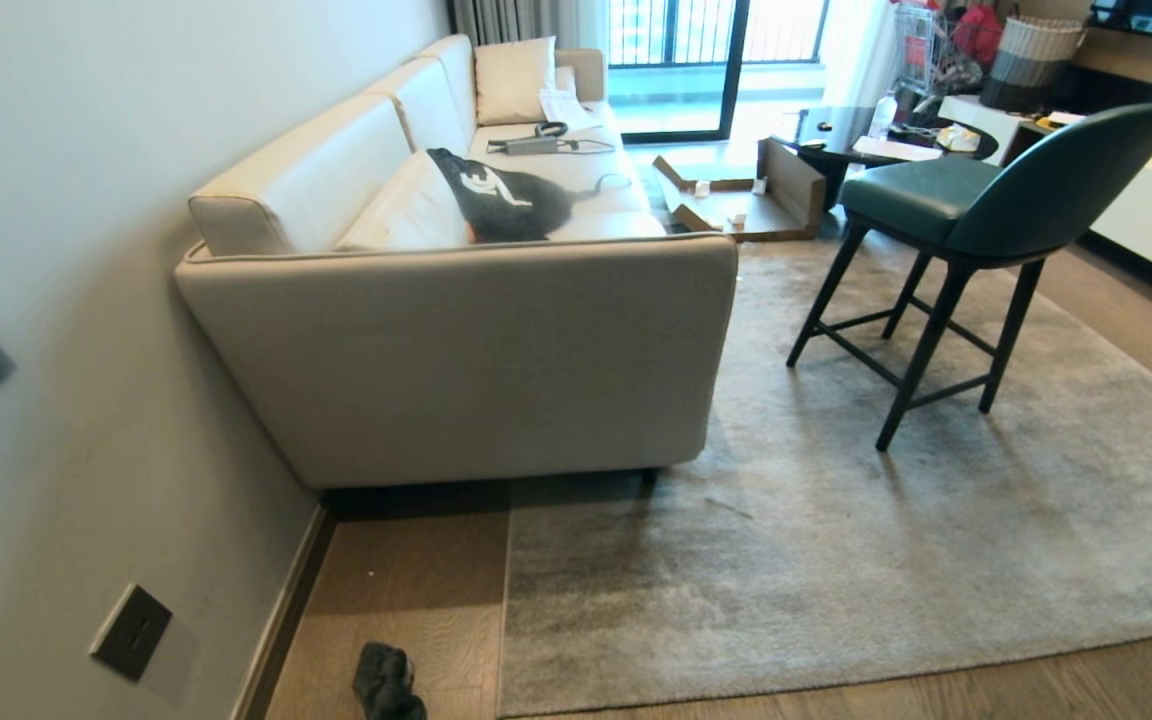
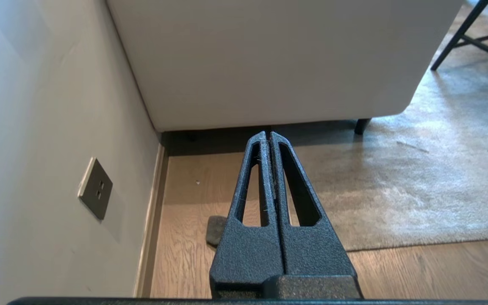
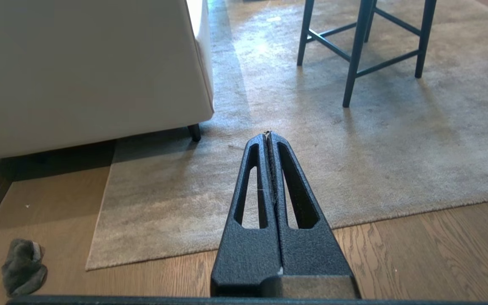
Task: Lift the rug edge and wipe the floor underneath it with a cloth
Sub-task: Pick up the rag
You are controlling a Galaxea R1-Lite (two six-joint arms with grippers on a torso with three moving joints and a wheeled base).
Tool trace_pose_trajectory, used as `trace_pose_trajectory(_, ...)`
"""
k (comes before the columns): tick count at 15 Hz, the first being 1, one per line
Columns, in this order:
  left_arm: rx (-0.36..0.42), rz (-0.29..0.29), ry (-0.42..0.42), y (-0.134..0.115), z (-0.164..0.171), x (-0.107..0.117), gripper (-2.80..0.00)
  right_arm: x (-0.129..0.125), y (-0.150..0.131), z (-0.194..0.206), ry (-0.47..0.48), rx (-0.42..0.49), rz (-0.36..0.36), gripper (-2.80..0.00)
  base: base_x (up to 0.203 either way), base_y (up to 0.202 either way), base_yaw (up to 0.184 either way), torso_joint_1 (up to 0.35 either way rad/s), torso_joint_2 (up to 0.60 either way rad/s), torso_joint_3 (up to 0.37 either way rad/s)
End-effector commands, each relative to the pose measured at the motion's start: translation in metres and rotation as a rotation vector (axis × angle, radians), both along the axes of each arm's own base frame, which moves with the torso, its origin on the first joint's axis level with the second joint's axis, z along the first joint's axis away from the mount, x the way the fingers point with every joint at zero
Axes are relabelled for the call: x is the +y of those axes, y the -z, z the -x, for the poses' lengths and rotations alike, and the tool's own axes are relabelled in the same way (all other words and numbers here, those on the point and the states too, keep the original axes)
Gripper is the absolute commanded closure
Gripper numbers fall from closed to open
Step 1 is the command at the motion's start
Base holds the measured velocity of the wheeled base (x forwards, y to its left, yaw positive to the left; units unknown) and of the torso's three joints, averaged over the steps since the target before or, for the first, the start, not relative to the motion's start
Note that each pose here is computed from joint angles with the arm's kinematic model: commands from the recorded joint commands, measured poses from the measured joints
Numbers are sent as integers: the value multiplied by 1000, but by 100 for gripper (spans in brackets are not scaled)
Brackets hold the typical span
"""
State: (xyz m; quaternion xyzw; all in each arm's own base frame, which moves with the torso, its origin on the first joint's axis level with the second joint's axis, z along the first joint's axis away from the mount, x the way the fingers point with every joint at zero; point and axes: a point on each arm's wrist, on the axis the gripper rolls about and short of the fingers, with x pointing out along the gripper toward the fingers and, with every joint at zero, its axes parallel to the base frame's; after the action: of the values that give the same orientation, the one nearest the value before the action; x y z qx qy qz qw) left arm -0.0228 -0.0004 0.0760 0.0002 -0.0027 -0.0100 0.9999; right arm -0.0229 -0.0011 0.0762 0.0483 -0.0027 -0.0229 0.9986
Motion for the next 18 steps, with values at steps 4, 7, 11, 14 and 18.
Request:
trace_pose_trajectory(4,-1,2,0,0,0,0,0,0,0,0,0,1,0,0,0,0,0,3,0,-178)
trace_pose_trajectory(7,-1,2,0,0,0,0,0,0,0,0,0,0,0,0,0,0,0,1,5,-200)
trace_pose_trajectory(11,-1,-1,0,0,0,0,0,0,0,0,0,0,0,0,0,0,0,2,4,-198)
trace_pose_trajectory(14,-1,-3,0,0,0,0,0,0,0,0,0,0,0,0,0,0,0,4,3,-195)
trace_pose_trajectory(18,1,-2,1,0,0,0,0,0,0,0,0,0,0,0,0,0,0,7,-1,-196)
